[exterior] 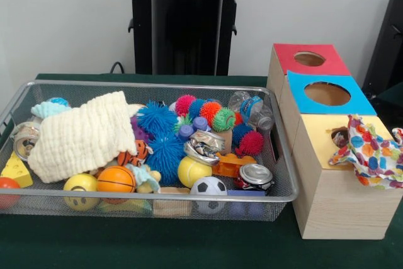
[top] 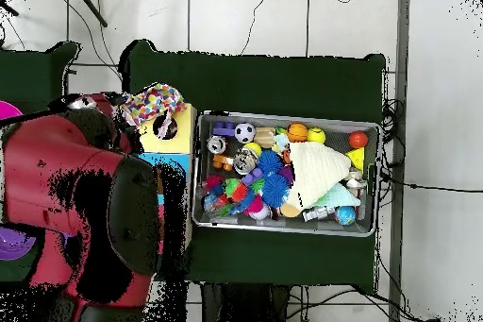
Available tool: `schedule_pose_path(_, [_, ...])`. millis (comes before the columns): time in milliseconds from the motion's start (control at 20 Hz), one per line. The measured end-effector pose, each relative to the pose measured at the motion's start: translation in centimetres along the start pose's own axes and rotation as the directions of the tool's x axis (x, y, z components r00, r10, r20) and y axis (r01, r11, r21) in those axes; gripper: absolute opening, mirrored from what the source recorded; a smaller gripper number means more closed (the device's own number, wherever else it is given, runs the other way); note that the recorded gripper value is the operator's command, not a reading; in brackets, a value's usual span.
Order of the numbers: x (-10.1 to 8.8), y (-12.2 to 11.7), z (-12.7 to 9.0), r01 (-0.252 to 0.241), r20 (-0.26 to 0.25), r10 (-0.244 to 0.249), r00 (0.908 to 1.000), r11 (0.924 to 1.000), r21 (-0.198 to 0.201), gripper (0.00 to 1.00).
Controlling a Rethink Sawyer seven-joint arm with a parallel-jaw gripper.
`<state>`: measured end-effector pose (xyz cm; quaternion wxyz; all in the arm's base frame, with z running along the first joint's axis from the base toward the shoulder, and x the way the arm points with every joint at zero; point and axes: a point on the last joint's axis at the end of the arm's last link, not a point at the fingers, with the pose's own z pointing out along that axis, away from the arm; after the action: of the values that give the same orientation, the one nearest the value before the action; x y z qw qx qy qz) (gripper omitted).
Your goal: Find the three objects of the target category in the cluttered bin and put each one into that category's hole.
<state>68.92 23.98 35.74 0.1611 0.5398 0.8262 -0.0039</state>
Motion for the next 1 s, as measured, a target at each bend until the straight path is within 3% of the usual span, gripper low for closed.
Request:
schedule_pose_path(400, [3.5, 1.0, 1.3, 0.036, -0.074, -0.037, 0.9966, 0.9993, -0.012, 1.0])
schedule_pose_path(1000, [5.9, 2.5, 2.7, 0.062, -0.094, -0.069, 0.9931, 0.9947, -0.083, 1.0])
